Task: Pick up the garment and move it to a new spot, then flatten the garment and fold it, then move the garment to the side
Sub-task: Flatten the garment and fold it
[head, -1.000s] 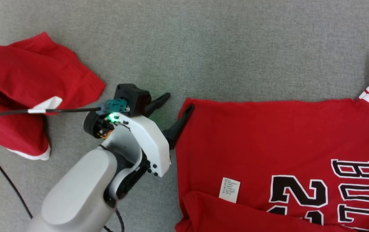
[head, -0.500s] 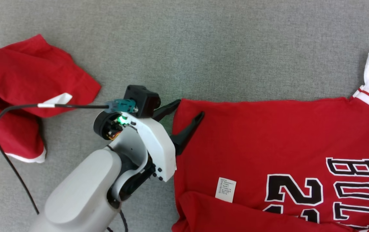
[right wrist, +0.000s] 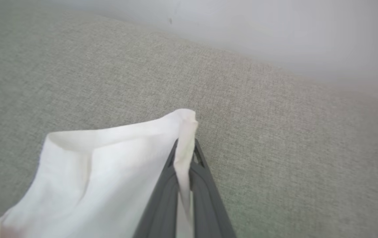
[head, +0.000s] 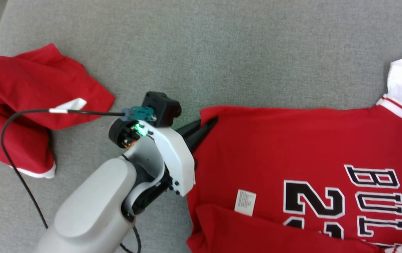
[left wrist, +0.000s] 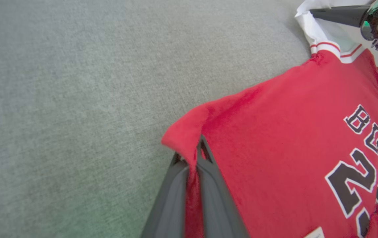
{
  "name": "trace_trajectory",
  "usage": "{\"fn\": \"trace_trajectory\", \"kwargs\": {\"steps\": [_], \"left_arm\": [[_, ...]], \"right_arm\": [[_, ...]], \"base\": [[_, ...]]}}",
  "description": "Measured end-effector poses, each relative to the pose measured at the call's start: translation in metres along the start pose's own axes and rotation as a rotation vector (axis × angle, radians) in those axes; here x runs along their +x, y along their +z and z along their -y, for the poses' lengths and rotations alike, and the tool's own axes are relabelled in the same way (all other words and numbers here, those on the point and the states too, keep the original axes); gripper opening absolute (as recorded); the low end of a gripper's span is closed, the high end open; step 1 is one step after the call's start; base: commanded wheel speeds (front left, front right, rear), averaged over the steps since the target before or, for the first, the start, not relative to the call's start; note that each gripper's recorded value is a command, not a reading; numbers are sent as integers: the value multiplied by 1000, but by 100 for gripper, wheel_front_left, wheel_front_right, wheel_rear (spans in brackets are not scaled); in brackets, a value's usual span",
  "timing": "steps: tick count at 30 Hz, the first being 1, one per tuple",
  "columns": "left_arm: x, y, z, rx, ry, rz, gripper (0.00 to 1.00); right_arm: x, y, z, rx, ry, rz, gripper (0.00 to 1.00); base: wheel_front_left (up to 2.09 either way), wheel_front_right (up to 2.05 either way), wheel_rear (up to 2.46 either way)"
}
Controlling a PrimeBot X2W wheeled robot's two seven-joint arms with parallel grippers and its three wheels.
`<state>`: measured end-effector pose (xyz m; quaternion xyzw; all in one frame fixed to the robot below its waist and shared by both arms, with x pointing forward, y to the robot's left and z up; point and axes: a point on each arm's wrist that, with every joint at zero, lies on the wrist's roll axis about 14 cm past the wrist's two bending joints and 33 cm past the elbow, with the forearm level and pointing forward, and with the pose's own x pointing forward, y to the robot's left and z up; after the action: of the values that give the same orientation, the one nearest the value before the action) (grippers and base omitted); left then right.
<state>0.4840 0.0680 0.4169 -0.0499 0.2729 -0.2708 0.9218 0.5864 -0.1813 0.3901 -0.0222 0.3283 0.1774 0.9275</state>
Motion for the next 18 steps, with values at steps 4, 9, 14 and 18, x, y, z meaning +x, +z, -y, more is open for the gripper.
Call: {"fn": "trace_trajectory", "kwargs": {"steps": [4, 9, 14, 18], "left_arm": [[-4, 21, -7, 1, 38, 79, 0], [-10, 38, -4, 2, 44, 138, 0], [-16, 44, 4, -6, 38, 171, 0], [-24, 42, 12, -22, 24, 192, 0]], "right_arm": [[-11, 26, 14, -2, -51, 97, 0], [-27, 51, 15, 11, -65, 192, 0], [-52, 59, 10, 21, -45, 269, 0], [-79, 50, 9, 31, -38, 315, 0]], "base": [[0, 0, 0], [0, 0, 0], [0, 0, 0], [0, 0, 0]]}}
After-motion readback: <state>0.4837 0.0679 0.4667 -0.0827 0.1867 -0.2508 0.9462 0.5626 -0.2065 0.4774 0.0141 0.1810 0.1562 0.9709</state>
